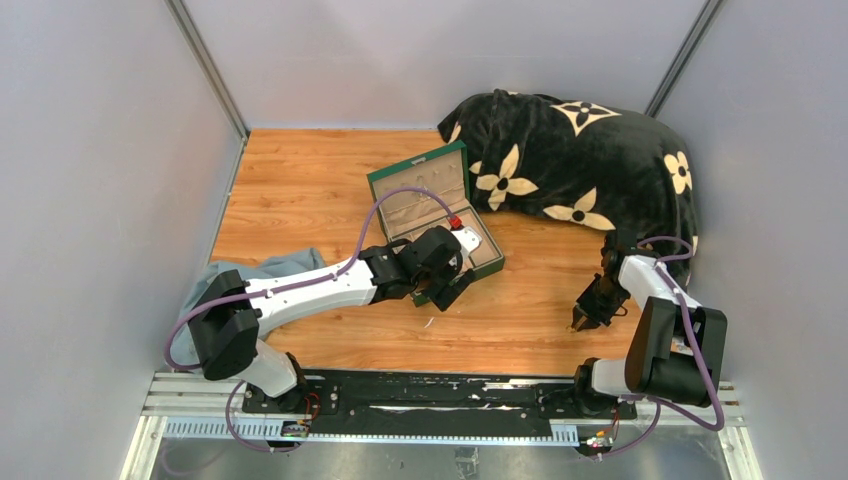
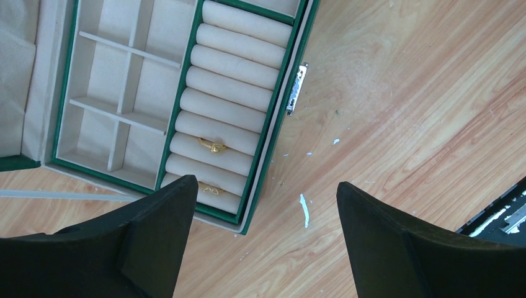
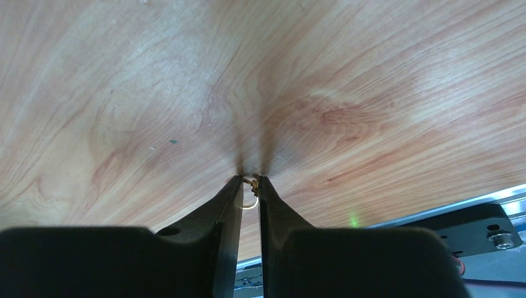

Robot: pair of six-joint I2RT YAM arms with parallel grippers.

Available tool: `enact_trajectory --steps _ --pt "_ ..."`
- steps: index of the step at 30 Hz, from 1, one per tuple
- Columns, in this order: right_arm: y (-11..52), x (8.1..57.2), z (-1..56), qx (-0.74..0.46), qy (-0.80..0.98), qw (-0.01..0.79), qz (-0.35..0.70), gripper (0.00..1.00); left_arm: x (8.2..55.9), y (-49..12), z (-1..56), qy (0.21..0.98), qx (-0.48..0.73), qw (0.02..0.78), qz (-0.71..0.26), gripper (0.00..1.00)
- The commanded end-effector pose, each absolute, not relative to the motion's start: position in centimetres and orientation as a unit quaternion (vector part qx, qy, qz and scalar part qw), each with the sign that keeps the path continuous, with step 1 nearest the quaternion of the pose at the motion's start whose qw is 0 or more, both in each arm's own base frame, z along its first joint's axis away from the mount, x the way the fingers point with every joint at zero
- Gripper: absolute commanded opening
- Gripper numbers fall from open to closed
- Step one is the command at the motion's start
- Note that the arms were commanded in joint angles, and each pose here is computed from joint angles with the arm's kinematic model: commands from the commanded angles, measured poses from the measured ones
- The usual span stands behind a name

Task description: Organize the mixed jewelry

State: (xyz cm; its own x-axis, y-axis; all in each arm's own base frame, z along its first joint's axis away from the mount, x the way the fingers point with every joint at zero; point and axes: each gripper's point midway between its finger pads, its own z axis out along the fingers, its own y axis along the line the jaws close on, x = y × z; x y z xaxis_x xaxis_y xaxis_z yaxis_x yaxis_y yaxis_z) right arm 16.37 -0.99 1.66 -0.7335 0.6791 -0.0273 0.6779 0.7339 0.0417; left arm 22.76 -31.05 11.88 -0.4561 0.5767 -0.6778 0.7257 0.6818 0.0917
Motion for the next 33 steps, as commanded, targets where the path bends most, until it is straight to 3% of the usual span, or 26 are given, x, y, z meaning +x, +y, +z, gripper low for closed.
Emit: enact_trajectory --steps 1,15,23,33 --pt "-0.5 15.5 1.2 0.354 0.935 0.001 0.014 0.19 23.6 -31.3 12.5 0.844 0.384 0.362 -0.099 0.87" --pt "-0.1 15.6 1.9 0.347 0.938 0.009 0.019 0.22 23.6 -31.5 12.8 0.843 0.383 0.364 -0.101 0.87" --pt "0.3 15.7 2.1 0.342 0.939 0.013 0.026 0.18 23.6 -31.1 13.1 0.843 0.382 0.366 -0.097 0.87" --pt "0.3 15.6 2.2 0.34 0.94 0.01 0.02 0.23 23.2 -30.3 12.9 0.845 0.377 0.366 -0.096 0.87"
